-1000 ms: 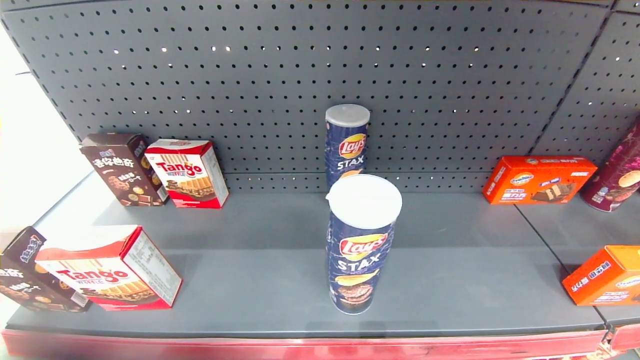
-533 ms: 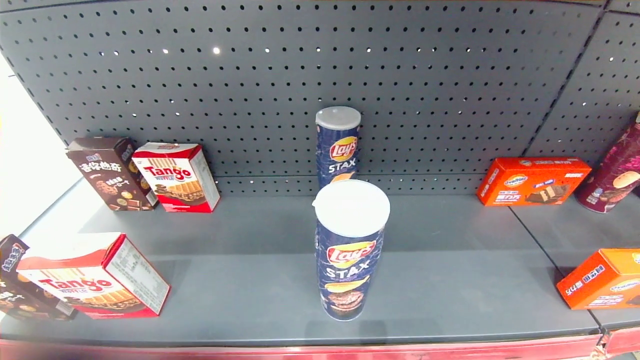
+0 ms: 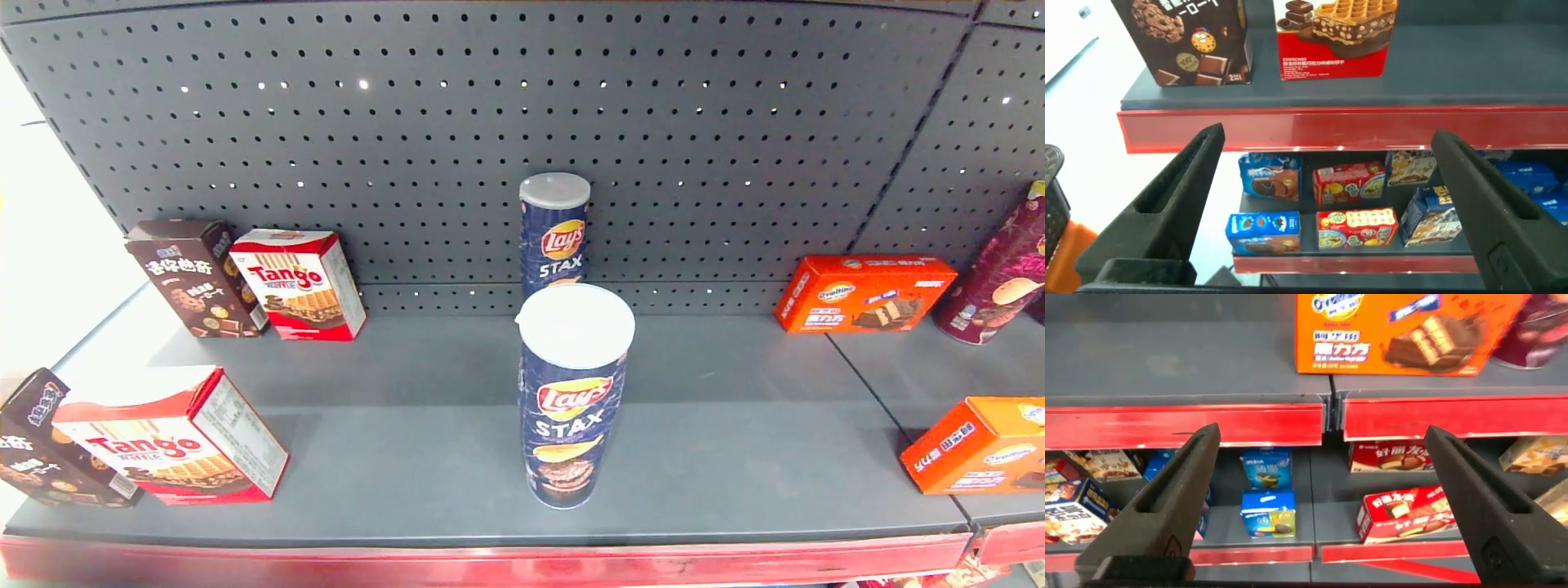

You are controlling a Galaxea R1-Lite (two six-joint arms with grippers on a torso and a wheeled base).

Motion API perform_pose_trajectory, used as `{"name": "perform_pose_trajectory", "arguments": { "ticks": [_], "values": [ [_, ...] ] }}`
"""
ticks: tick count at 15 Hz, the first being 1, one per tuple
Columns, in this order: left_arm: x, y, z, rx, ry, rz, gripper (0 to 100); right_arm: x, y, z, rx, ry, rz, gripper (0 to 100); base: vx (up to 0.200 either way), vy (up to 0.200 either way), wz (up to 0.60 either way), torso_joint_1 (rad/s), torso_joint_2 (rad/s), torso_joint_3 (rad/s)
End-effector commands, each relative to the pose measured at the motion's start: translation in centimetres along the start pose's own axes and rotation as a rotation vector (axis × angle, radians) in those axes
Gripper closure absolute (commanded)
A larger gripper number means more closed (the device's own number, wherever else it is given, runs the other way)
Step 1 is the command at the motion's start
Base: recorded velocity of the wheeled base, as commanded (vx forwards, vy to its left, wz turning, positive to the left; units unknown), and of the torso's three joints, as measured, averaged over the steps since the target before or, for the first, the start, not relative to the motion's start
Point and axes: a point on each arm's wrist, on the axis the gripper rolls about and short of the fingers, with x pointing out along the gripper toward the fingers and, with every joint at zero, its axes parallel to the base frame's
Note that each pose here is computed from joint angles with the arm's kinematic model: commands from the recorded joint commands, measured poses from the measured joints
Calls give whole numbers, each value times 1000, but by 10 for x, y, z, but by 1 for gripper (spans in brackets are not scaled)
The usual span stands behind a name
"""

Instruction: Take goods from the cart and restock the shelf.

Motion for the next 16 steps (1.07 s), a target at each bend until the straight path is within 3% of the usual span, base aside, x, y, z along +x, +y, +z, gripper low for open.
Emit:
{"name": "perform_pose_trajectory", "arguments": {
  "ticks": [1,16],
  "values": [
    [0,0,0,0,1,1,0,0,0,0,0,3,0,0,0,0,0,0,0,0],
    [0,0,0,0,1,-1,0,0,0,0,0,3,1,0,-13,0,0,0,0,0]
  ]
}}
